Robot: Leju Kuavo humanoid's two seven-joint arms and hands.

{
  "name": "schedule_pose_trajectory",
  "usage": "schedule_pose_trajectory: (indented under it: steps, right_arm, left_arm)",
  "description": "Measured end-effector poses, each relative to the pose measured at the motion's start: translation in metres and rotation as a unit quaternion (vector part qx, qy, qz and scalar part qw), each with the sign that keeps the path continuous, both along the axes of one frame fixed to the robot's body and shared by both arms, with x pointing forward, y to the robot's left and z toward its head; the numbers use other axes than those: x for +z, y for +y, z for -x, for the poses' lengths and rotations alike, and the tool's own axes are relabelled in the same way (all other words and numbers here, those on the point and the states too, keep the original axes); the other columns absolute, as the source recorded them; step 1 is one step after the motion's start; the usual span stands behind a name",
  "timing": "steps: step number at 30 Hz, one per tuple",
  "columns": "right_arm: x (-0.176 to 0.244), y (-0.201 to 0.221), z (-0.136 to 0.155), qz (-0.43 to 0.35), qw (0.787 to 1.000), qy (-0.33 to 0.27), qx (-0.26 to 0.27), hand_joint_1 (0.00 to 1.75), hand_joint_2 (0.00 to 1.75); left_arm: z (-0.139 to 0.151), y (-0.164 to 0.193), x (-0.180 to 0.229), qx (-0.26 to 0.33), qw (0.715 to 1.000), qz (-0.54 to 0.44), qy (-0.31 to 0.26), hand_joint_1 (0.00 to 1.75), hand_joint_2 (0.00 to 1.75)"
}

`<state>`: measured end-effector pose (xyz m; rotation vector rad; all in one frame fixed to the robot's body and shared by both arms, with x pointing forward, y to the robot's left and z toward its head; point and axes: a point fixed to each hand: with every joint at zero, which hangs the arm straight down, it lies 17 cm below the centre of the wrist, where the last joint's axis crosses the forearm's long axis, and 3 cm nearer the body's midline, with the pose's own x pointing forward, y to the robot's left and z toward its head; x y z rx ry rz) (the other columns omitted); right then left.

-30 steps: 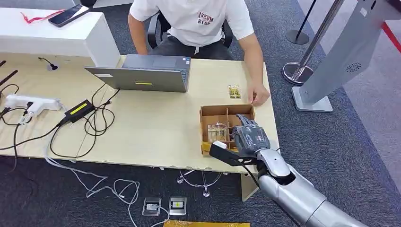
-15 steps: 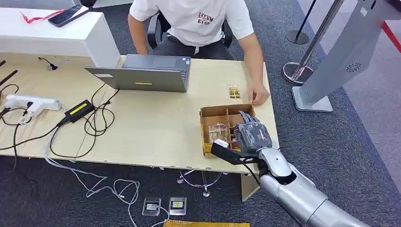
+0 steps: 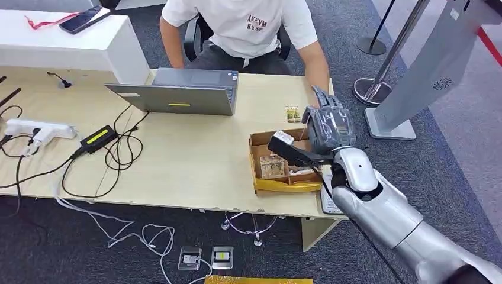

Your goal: Pass the card to the sensor for recognition and then transmit it.

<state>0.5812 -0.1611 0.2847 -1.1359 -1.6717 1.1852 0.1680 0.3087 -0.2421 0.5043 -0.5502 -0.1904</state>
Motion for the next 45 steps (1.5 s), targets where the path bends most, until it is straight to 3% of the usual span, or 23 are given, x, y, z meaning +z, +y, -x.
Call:
schedule_pose_trajectory:
  steps: [12,22,29,30,31,45]
  right_arm:
    - [0.072,-0.001,-0.014,0.007,0.999,-0.037,-0.006,1.75,1.75]
    - [0.079,0.012,-0.027,0.037,0.999,-0.034,-0.002,1.75,1.75]
    - [0.066,0.005,-0.050,0.068,0.997,-0.021,-0.032,1.75,1.75]
    - [0.065,0.009,-0.049,0.069,0.997,-0.021,-0.030,0.61,1.75]
    - [0.060,0.005,-0.053,0.070,0.997,-0.017,-0.038,0.00,1.75]
    - [0.029,-0.027,-0.068,0.082,0.993,-0.007,-0.085,0.00,1.75]
  left_arm:
    - [-0.001,-0.002,-0.001,-0.014,1.000,-0.007,0.011,0.00,1.75]
    - [-0.007,-0.005,-0.001,-0.021,1.000,-0.009,0.020,0.00,1.75]
    - [-0.011,-0.003,0.000,-0.026,0.999,-0.014,0.027,0.00,1.75]
    - [-0.010,-0.002,0.000,-0.027,0.999,-0.014,0.027,0.00,1.75]
    - [-0.010,-0.002,0.000,-0.027,0.999,-0.015,0.028,0.00,1.75]
    - [-0.010,0.004,-0.001,-0.041,0.998,-0.024,0.035,0.00,1.75]
